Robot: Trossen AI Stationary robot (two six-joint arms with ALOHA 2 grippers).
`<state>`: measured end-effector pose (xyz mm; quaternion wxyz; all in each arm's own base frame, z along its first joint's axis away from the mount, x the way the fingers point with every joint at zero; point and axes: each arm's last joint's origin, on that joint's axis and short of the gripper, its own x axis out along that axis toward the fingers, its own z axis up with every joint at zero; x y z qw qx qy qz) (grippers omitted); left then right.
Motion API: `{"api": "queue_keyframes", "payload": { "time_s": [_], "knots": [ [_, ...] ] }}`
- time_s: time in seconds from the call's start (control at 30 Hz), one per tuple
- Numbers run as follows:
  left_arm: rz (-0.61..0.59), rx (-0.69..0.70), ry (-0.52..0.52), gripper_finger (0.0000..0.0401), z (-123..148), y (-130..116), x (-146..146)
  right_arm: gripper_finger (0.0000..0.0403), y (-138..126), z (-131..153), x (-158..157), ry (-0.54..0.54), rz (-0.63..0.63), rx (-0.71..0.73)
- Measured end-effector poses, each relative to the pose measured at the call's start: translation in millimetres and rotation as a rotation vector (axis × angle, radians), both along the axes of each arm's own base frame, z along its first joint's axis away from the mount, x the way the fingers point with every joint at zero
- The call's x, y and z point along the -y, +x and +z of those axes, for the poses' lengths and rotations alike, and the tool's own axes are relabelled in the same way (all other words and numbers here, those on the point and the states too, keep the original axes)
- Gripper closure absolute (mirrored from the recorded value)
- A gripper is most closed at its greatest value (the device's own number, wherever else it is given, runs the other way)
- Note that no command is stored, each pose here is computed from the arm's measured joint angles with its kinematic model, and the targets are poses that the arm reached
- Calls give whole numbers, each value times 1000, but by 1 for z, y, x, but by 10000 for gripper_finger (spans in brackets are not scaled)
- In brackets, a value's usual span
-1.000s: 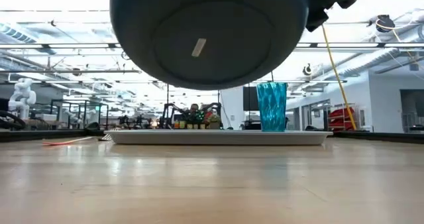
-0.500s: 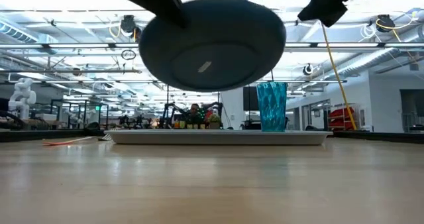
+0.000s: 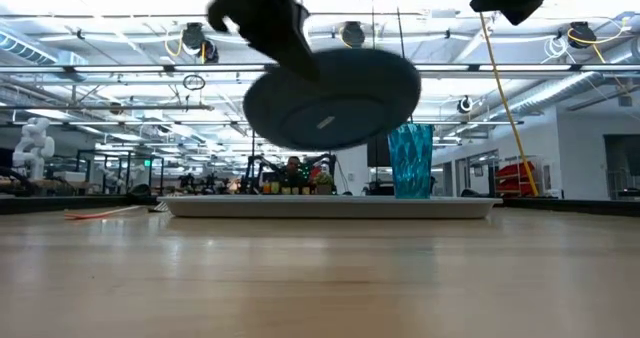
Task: Pick and place plate/cup/fork/spoon on tray
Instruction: Put the blue plate to the center of the blue tray
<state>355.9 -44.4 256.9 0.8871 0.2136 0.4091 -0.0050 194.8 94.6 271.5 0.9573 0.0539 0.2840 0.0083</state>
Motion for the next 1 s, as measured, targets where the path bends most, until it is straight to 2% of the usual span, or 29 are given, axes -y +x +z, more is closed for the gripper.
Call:
{"api": "queue_keyframes", "payload": {
  "time_s": [0.27, 0.5, 0.77, 1.0],
  "knots": [
    [96, -64, 8, 384, -38, 23, -35, 232, -3, -3, 0, 48, -41, -42],
    [130, -142, 9, 394, -67, 31, -46, 232, -8, -6, -5, 59, -44, -77],
    [150, -151, 11, 376, -83, 38, -55, 232, -9, -6, -6, 31, -61, -66],
    [171, -147, 2, 373, -85, 39, -59, 232, -9, -6, -6, 29, -61, -65]
  ]
}}
